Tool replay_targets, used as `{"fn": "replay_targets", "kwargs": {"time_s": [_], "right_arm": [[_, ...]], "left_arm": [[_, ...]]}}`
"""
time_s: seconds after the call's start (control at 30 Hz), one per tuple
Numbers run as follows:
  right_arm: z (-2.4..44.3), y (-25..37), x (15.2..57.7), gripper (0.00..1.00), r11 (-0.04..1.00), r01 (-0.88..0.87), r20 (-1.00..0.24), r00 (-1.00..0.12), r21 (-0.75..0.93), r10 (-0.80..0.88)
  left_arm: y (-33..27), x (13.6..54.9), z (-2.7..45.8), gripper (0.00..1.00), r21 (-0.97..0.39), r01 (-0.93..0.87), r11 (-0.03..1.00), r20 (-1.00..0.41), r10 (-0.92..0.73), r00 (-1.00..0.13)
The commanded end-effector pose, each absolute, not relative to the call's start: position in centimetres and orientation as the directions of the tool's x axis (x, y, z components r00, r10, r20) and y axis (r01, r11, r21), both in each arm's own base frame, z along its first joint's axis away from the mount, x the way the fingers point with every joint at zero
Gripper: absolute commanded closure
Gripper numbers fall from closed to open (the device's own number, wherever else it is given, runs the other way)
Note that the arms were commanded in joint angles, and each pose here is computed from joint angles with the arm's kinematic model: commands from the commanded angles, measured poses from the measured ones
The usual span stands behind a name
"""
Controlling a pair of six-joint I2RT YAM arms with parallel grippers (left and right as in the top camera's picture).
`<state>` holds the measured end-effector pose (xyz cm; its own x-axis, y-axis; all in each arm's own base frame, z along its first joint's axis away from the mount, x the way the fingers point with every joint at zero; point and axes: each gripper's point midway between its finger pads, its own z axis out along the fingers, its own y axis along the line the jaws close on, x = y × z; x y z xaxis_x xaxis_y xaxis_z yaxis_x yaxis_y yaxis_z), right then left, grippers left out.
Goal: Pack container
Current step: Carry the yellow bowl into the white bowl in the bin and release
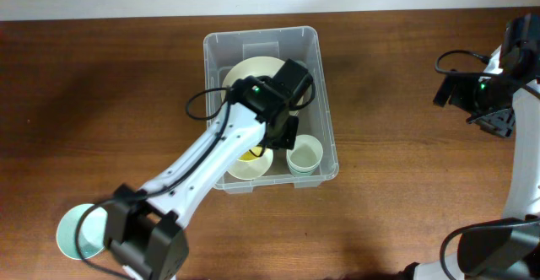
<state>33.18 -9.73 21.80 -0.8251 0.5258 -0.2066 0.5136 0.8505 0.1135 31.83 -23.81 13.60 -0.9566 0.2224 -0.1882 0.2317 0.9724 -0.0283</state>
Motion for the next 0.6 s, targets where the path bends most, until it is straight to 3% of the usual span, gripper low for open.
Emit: {"fn": "replay_targets", "kwargs": {"time_s": [0.0, 0.13, 0.17, 0.2, 0.23, 0.4, 0.57], "right_arm": [[21.5, -10.1, 33.0, 0.01, 0.851, 0.517, -0.201, -0.827, 0.098, 0.525], [21.5, -10.1, 33.0, 0.01, 0.851, 0.517, -0.201, -0.827, 0.098, 0.525], [21.5, -10.1, 33.0, 0.01, 0.851, 0.517, -0.201, -0.827, 0.098, 0.525], [21.5, -10.1, 33.0, 0.01, 0.851, 0.517, -0.201, -0.827, 0.098, 0.525], [21.5, -10.1, 33.0, 0.01, 0.851, 0.517, -0.201, -0.827, 0.098, 0.525], [21.4, -10.1, 33.0, 0.01, 0.851, 0.517, -0.199, -0.827, 0.097, 0.525], [20.8, -10.0, 32.8, 0.01, 0.85, 0.518, -0.186, -0.83, 0.094, 0.526]], "left_arm": [[-23.8, 31.3, 11.7, 0.99, -0.009, 0.246, 0.969, -0.118, 0.243, -0.963], [-23.2, 30.6, 11.0, 0.97, 0.014, 0.245, 0.969, -0.067, 0.246, -0.967], [-23.1, 30.4, 10.9, 0.89, 0.018, 0.245, 0.969, -0.058, 0.246, -0.968], [-22.9, 30.2, 10.9, 0.62, 0.022, 0.246, 0.969, -0.047, 0.247, -0.968], [-22.7, 29.9, 10.9, 0.48, 0.027, 0.246, 0.969, -0.036, 0.247, -0.968], [-20.4, 31.2, 13.5, 0.48, 0.064, 0.199, 0.978, -0.103, 0.204, -0.973], [-12.0, 33.6, 22.8, 0.43, 0.042, -0.06, 0.997, -0.368, -0.041, -0.929]]}}
